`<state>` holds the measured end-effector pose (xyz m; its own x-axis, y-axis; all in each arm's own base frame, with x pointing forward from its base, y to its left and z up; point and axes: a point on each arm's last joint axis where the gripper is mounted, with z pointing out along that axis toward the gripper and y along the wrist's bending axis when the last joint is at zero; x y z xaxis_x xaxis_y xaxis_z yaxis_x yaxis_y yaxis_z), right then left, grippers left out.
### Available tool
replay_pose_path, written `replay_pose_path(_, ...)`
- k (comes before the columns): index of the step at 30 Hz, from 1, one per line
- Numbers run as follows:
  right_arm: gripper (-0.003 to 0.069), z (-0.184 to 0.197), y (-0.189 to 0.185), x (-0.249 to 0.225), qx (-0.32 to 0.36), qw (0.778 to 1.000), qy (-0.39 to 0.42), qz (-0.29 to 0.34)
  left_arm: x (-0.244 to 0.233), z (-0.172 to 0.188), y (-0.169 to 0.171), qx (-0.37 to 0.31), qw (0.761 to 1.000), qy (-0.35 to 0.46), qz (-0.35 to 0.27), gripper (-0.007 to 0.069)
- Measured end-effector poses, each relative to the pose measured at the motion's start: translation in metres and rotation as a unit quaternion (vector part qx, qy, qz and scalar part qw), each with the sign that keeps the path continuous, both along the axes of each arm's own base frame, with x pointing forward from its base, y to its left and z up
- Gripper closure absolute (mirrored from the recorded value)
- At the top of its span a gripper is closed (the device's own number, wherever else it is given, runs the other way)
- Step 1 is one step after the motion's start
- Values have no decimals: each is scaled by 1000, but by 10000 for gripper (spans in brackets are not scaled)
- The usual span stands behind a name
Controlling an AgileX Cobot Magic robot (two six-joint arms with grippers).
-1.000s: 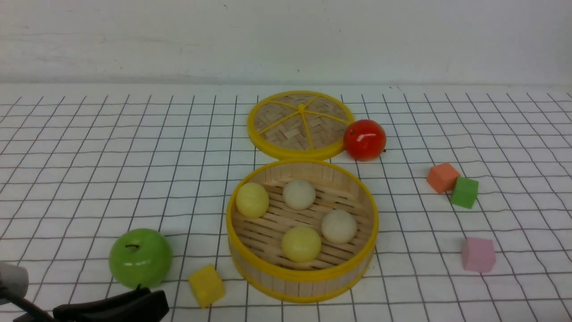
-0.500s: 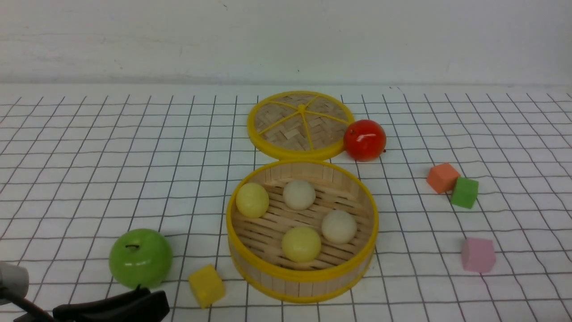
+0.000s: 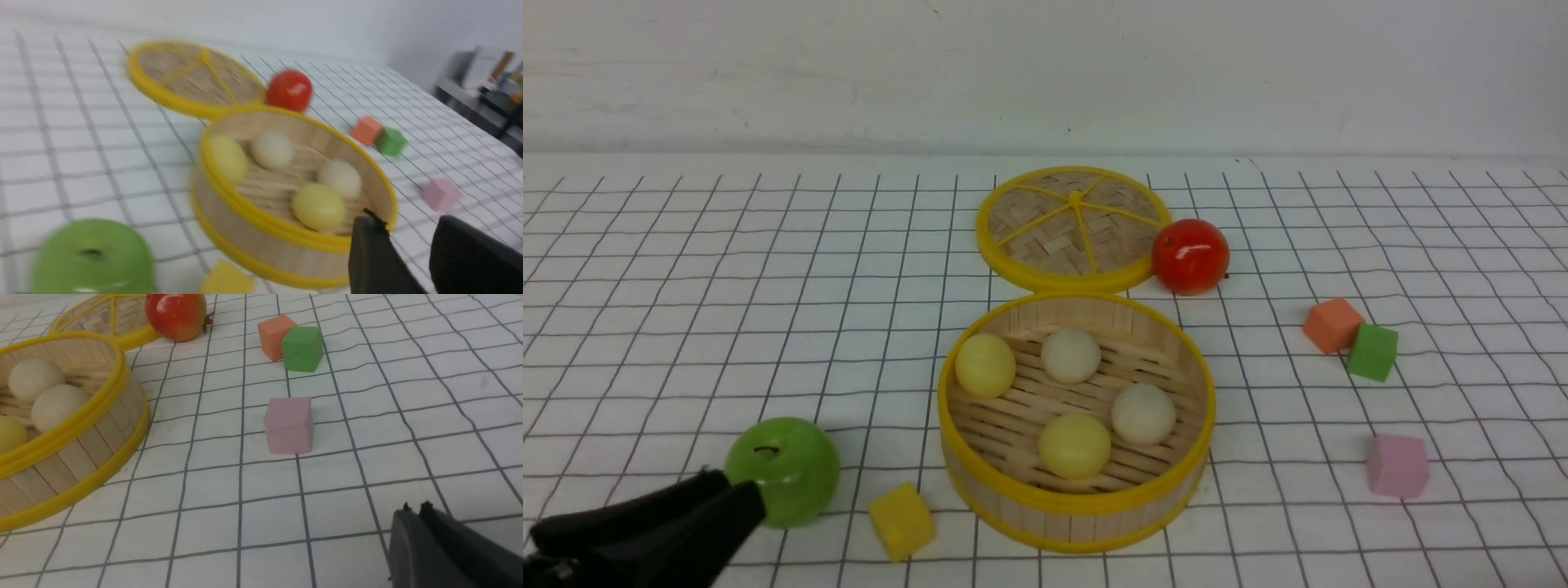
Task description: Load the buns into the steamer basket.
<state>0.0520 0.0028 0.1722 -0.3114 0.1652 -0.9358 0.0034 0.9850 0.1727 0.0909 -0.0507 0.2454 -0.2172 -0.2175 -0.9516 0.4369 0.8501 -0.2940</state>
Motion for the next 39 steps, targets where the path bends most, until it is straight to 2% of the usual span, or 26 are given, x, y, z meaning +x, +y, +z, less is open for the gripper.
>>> replay_pose_path(3, 637, 0, 0, 0, 0, 1000, 0, 0, -11, -1, 19, 0, 998, -7, 61, 428)
replay_pose_path(4, 637, 0, 0, 0, 0, 1000, 0, 0, -12, -1, 20, 0, 998, -7, 65, 428)
replay_pose_path(7, 637, 0, 0, 0, 0, 1000, 0, 0, -27, -19, 34, 4, 992, -19, 128, 517)
replay_pose_path(9, 637, 0, 0, 0, 0, 1000, 0, 0, -31, -29, 36, 8, 990, -17, 140, 549)
replay_pose_path(11, 636, 0, 0, 0, 0, 1000, 0, 0, -36, -54, 38, 26, 987, 4, 160, 632)
replay_pose_path(12, 635, 0, 0, 0, 0, 1000, 0, 0, -36, -59, 38, 38, 986, 19, 160, 638)
replay_pose_path(16, 629, 0, 0, 0, 0, 1000, 0, 0, -40, -76, 36, 91, 982, 85, 140, 638)
replay_pose_path(22, 623, 0, 0, 0, 0, 1000, 0, 0, -40, -77, 37, 98, 981, 87, 140, 638)
replay_pose_path(33, 611, 0, 0, 0, 1, 1000, 0, 0, -39, -76, 41, 73, 978, 94, 172, 638)
replay_pose_path(39, 603, 0, 0, 0, 1, 1000, 0, 0, -39, -76, 43, 31, 975, 109, 189, 638)
